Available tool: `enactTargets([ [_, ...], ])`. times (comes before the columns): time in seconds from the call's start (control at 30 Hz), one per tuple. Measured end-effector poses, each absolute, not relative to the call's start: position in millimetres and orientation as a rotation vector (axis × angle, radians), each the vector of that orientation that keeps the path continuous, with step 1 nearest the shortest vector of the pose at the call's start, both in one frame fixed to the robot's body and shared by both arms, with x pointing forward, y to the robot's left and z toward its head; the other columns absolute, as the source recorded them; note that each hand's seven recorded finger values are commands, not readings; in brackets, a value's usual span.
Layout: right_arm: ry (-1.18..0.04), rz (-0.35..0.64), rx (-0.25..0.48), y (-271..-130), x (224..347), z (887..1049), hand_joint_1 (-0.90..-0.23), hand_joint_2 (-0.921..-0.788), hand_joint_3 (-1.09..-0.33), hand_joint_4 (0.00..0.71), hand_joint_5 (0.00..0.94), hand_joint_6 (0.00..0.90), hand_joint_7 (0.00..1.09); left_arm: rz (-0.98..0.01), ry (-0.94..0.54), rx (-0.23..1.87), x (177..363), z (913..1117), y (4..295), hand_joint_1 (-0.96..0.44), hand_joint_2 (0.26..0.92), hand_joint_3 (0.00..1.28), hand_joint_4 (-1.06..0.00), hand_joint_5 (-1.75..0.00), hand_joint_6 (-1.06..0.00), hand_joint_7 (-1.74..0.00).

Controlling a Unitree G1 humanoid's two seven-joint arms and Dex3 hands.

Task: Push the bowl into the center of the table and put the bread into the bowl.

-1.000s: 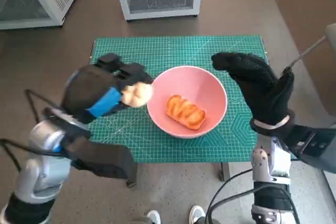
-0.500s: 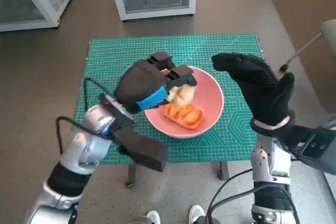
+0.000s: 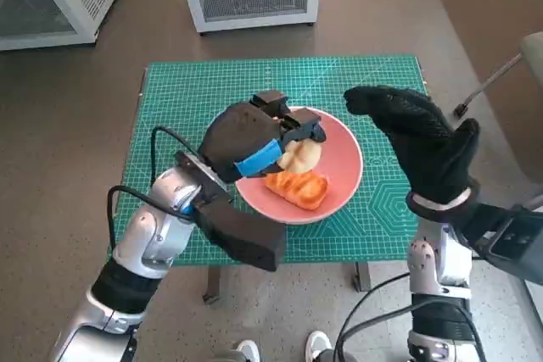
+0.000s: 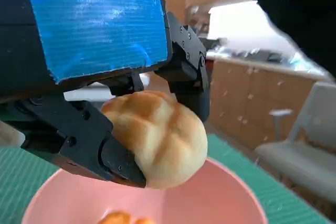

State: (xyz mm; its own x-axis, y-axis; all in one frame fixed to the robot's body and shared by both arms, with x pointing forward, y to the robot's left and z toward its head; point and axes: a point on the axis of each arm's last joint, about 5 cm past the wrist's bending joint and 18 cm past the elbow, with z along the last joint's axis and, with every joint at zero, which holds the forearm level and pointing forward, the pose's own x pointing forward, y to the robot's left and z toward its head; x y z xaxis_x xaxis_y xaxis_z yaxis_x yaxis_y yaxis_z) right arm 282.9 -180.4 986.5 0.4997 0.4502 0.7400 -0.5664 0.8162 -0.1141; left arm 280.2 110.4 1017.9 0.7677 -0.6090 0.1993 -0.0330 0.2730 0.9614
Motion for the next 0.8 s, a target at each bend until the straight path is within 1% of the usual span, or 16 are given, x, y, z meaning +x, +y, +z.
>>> enactTargets([
  [0.13,-0.848,0.613,0.150,-181.1,282.7,986.4,-0.547,-0.921,-0.552,0.394,0.027,-0.001,0.79,-0.430,-0.600,1.256,279.4,1016.1,110.5,-0.34,0.909,0.01,-0.34,-0.03,-0.30,-0.32],
  [0.33,-0.850,0.613,0.148,-180.6,282.6,986.4,-0.546,-0.921,-0.553,0.394,0.028,-0.001,0.79,-0.421,-0.607,1.251,278.6,1014.3,111.0,-0.44,0.919,0.01,-0.29,0.00,-0.26,-0.29],
  [0.53,-0.849,0.613,0.149,-179.7,282.6,986.3,-0.543,-0.921,-0.559,0.393,0.028,-0.001,0.78,-0.397,-0.638,1.238,277.3,1011.5,111.9,-0.50,0.921,0.03,-0.26,0.00,-0.24,-0.28],
  [0.8,-0.850,0.614,0.150,-178.8,282.6,986.8,-0.542,-0.921,-0.562,0.393,0.028,-0.001,0.78,-0.375,-0.636,1.190,276.4,1009.3,117.4,-0.53,0.921,0.05,-0.23,0.00,-0.22,-0.26],
])
